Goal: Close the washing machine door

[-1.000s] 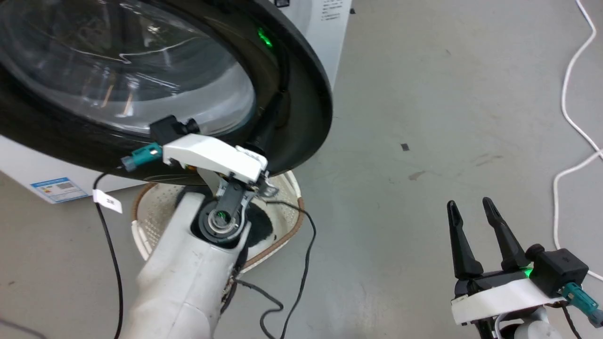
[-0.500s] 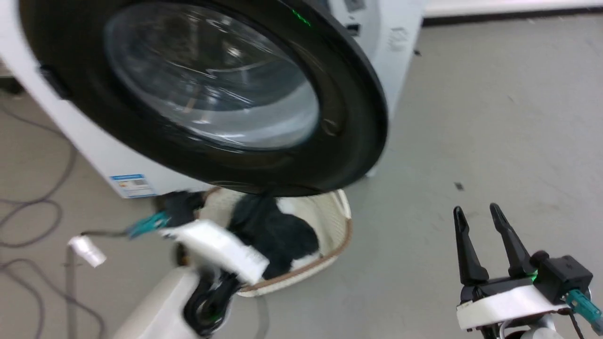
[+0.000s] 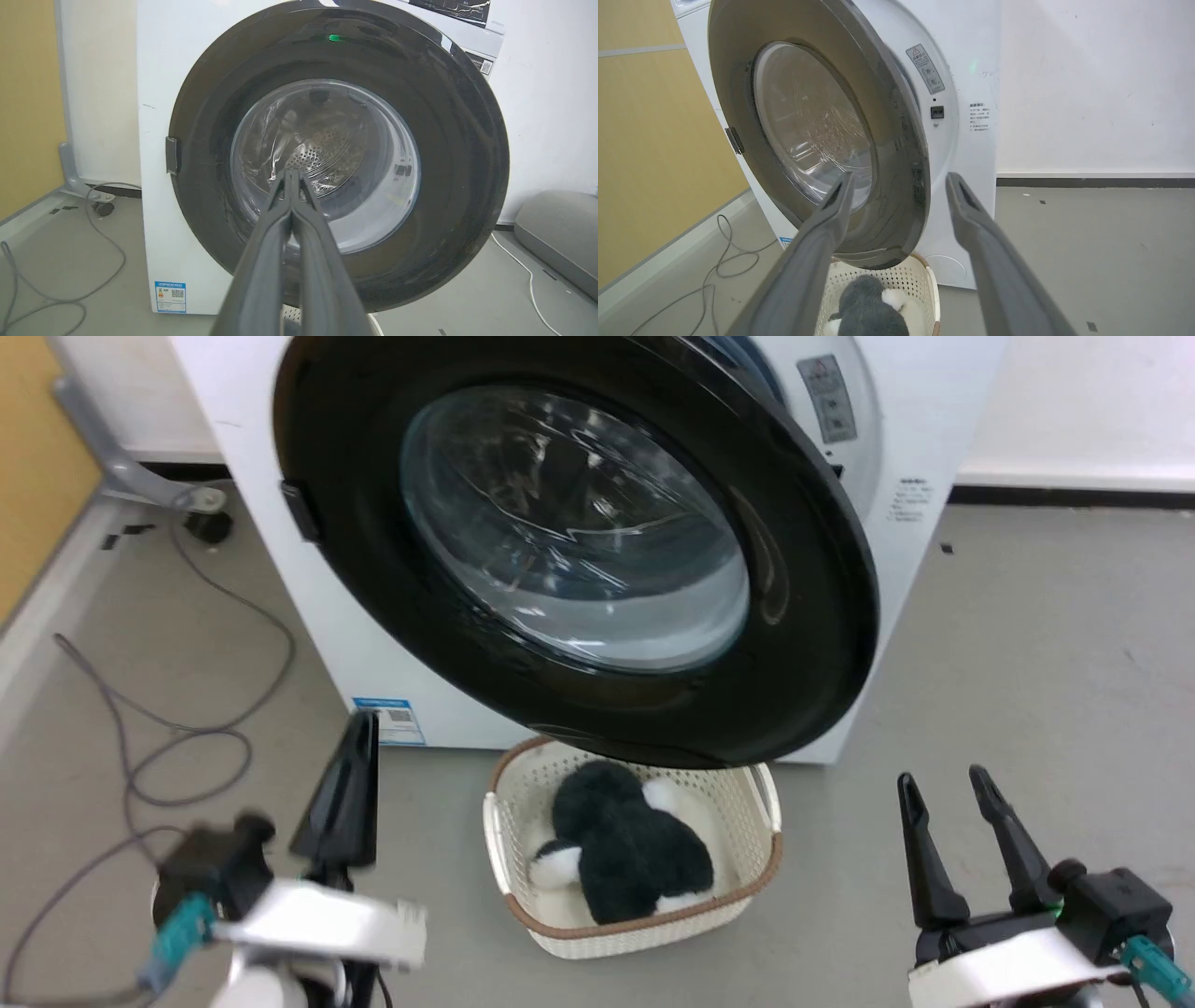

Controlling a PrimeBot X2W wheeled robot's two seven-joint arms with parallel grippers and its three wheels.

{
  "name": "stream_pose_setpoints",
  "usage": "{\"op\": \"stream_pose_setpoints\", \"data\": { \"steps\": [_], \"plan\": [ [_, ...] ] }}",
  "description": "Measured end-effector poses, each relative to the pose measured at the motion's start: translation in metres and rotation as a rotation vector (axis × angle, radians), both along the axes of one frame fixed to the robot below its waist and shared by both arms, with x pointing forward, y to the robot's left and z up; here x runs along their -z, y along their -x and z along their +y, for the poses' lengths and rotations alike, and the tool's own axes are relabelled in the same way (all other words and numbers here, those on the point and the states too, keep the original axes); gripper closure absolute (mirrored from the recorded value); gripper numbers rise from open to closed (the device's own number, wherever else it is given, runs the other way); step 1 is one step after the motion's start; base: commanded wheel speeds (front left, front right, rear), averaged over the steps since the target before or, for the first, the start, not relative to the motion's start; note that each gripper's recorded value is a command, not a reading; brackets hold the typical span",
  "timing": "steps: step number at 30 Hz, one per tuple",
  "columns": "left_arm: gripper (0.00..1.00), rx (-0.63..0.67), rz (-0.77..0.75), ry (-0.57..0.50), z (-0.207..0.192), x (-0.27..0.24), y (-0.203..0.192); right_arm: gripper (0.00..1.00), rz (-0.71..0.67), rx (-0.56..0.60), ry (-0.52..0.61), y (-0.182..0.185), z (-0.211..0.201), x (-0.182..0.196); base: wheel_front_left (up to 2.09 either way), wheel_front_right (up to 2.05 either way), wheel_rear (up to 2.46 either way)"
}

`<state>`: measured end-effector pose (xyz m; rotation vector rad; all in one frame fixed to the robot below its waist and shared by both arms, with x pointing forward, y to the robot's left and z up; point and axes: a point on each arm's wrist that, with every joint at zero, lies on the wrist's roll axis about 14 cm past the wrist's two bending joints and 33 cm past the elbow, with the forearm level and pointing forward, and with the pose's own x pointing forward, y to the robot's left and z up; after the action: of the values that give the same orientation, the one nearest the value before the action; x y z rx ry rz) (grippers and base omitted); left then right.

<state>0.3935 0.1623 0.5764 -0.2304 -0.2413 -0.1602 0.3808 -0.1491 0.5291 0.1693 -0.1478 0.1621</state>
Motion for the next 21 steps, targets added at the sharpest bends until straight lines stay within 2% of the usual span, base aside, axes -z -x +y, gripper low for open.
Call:
{"op": "stream_pose_setpoints", "data": {
  "steps": [2, 3, 4, 11, 18, 19, 20, 21],
  "plan": [
    [1.0, -0.035, 0.006, -0.007, 0.006, 0.005, 0.013, 0.0, 0.002, -0.015, 0.002, 0.002, 0.004, 0.001, 0.0, 0.0, 0.0],
    [0.4, -0.047, 0.012, -0.012, 0.009, 0.009, 0.019, 0.0, 0.004, -0.024, 0.003, 0.003, 0.007, 0.001, 0.0, 0.0, 0.0],
    [0.0, -0.057, 0.02, -0.014, 0.011, 0.012, 0.024, 0.0, 0.004, -0.034, 0.004, 0.004, 0.01, 0.001, 0.0, 0.0, 0.0],
    [0.0, -0.079, 0.097, -0.076, 0.014, 0.043, 0.052, 0.0, 0.001, -0.086, 0.008, 0.008, 0.026, 0.0, 0.0, 0.0, 0.0],
    [0.0, -0.095, 0.132, -0.066, 0.012, 0.056, 0.055, 0.0, 0.019, -0.102, 0.014, 0.007, 0.029, 0.006, 0.0, 0.0, 0.0],
    [0.0, -0.099, 0.135, -0.066, 0.013, 0.057, 0.055, 0.55, 0.024, -0.108, 0.015, 0.007, 0.03, 0.008, 0.0, 0.0, 0.0],
    [0.0, -0.1, 0.137, -0.071, 0.014, 0.058, 0.055, 0.55, 0.029, -0.115, 0.015, 0.007, 0.032, 0.01, 0.0, 0.0, 0.0],
    [0.0, -0.103, 0.139, -0.075, 0.015, 0.059, 0.055, 1.0, 0.033, -0.121, 0.016, 0.006, 0.034, 0.011, 0.0, 0.0, 0.0]
  ]
}}
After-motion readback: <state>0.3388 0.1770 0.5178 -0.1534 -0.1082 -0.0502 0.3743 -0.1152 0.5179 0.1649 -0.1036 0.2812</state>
